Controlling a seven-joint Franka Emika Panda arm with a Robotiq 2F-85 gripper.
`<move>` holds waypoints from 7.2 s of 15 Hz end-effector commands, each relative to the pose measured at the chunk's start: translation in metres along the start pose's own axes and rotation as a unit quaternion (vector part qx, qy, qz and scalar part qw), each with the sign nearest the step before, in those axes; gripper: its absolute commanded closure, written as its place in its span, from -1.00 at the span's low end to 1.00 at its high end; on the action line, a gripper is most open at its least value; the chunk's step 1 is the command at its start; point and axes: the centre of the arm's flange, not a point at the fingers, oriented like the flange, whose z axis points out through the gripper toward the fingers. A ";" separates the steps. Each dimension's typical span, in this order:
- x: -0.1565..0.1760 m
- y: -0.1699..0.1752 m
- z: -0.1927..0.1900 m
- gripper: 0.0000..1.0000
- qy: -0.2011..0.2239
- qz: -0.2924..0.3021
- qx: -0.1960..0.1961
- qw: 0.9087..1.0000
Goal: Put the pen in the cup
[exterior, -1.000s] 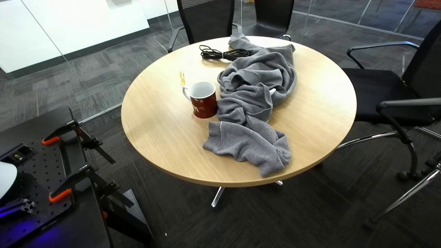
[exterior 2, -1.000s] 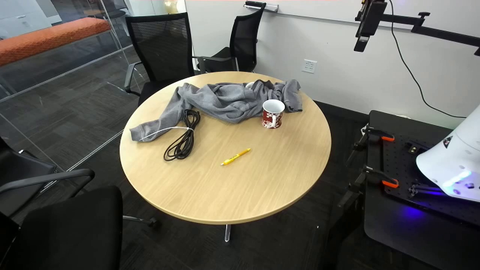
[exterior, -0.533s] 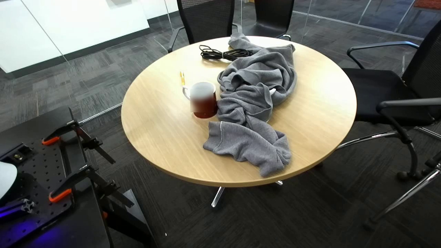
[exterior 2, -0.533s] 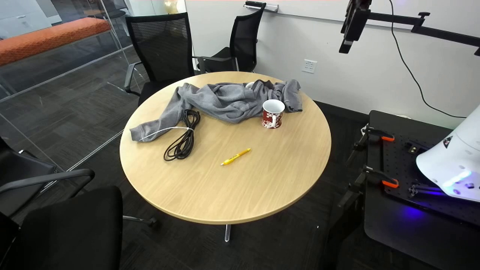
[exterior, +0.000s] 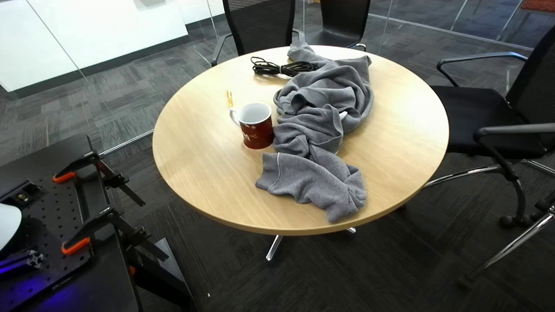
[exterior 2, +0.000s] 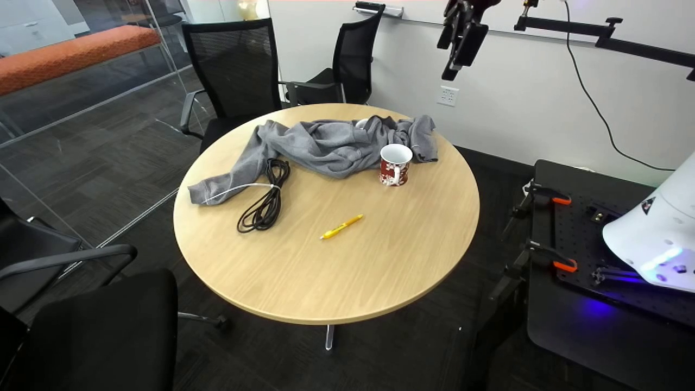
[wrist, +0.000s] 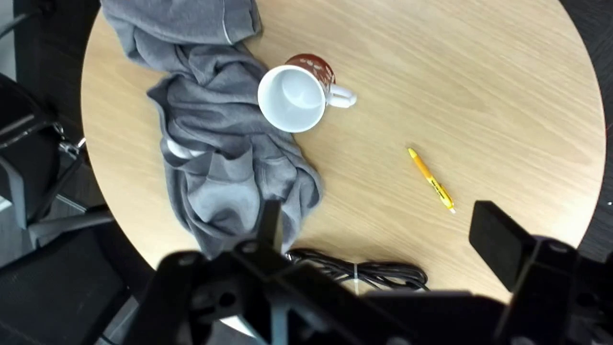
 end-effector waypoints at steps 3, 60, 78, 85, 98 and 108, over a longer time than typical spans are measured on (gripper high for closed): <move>0.038 -0.008 0.033 -1.00 0.060 -0.099 0.032 0.993; 0.162 -0.111 0.360 -1.00 -0.051 -0.296 0.138 0.944; 0.172 -0.116 0.389 0.10 -0.054 -0.298 0.147 0.942; 0.172 -0.115 0.388 1.00 -0.054 -0.297 0.147 0.942; 0.182 -0.106 0.267 0.94 0.005 -0.216 0.159 0.963; 0.151 -0.054 0.175 0.94 -0.021 -0.025 -0.005 0.999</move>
